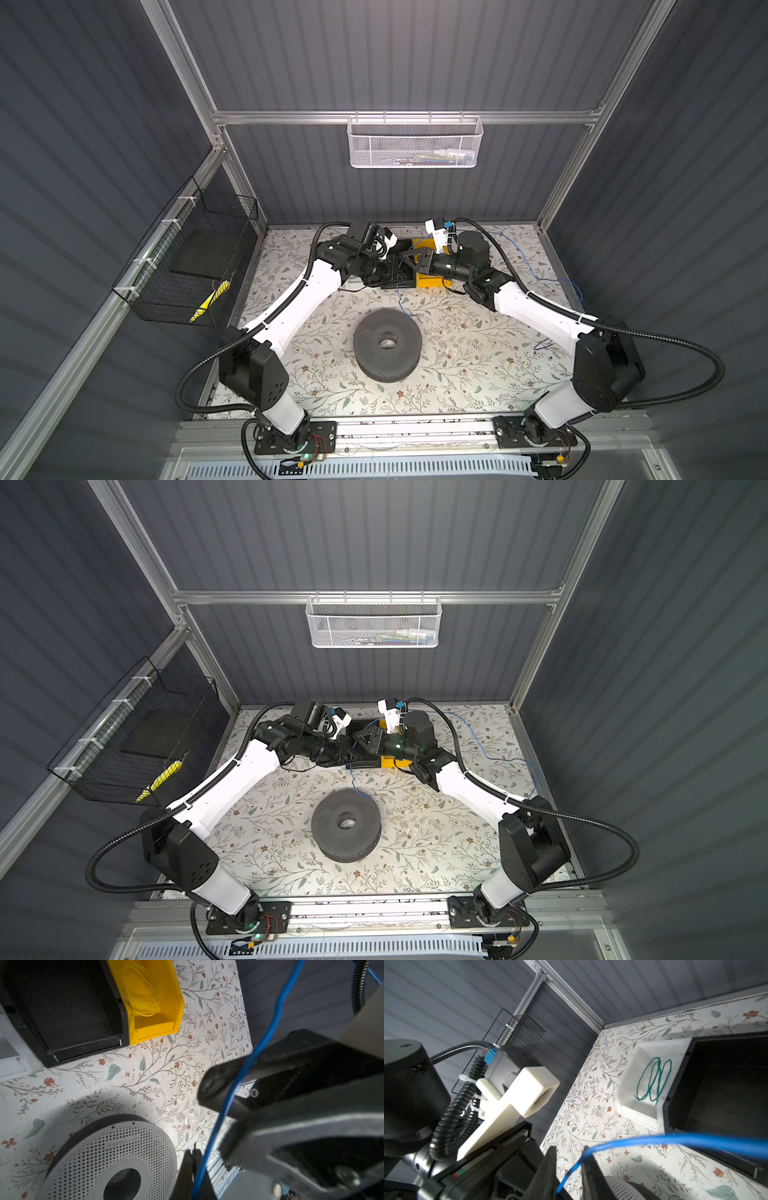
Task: Wrap the cables
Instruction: 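Grasp the blue cable with the right gripper just below the left gripper, then open the left gripper and move it toward the grey spool while right holds cable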
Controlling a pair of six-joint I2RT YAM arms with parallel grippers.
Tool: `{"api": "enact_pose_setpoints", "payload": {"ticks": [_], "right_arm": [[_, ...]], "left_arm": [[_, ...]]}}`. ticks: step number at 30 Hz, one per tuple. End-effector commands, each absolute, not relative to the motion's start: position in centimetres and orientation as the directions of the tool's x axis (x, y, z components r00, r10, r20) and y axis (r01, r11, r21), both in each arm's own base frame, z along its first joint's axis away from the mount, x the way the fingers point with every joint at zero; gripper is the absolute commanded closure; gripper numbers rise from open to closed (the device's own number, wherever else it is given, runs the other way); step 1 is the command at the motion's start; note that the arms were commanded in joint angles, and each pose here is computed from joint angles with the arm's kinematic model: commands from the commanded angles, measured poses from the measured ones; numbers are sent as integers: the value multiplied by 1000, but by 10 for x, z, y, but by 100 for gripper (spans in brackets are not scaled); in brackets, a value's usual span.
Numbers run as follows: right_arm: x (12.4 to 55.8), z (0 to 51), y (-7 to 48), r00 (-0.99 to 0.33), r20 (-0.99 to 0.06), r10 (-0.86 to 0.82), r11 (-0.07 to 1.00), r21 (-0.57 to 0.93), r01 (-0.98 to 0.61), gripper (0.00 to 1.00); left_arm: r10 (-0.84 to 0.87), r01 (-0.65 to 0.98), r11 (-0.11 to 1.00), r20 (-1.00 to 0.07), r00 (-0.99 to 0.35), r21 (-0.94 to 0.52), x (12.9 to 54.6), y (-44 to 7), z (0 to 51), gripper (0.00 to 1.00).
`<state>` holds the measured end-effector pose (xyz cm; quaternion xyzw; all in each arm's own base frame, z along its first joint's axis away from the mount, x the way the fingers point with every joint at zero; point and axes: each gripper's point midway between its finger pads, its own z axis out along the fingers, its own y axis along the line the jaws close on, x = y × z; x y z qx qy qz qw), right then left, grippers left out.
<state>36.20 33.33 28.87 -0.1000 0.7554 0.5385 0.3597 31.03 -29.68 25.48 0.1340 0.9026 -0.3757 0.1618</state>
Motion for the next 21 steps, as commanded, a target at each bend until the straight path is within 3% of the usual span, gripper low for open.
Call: {"api": "enact_pose_setpoints", "payload": {"ticks": [1, 9, 18, 21], "right_arm": [[365, 294, 335, -706, -662, 251, 386, 737, -554, 81], [373, 292, 339, -694, -679, 239, 398, 720, -568, 100], [379, 298, 336, -679, -695, 234, 416, 703, -576, 100], [379, 299, 328, -673, -697, 247, 425, 703, -571, 100]], "left_arm": [[154, 422, 631, -427, -891, -652, 298, -302, 269, 98], [158, 439, 638, -451, -878, -632, 298, -299, 271, 97], [144, 452, 651, -486, -862, -610, 300, -295, 274, 96], [135, 455, 658, -500, -855, -601, 302, -293, 276, 88]]}}
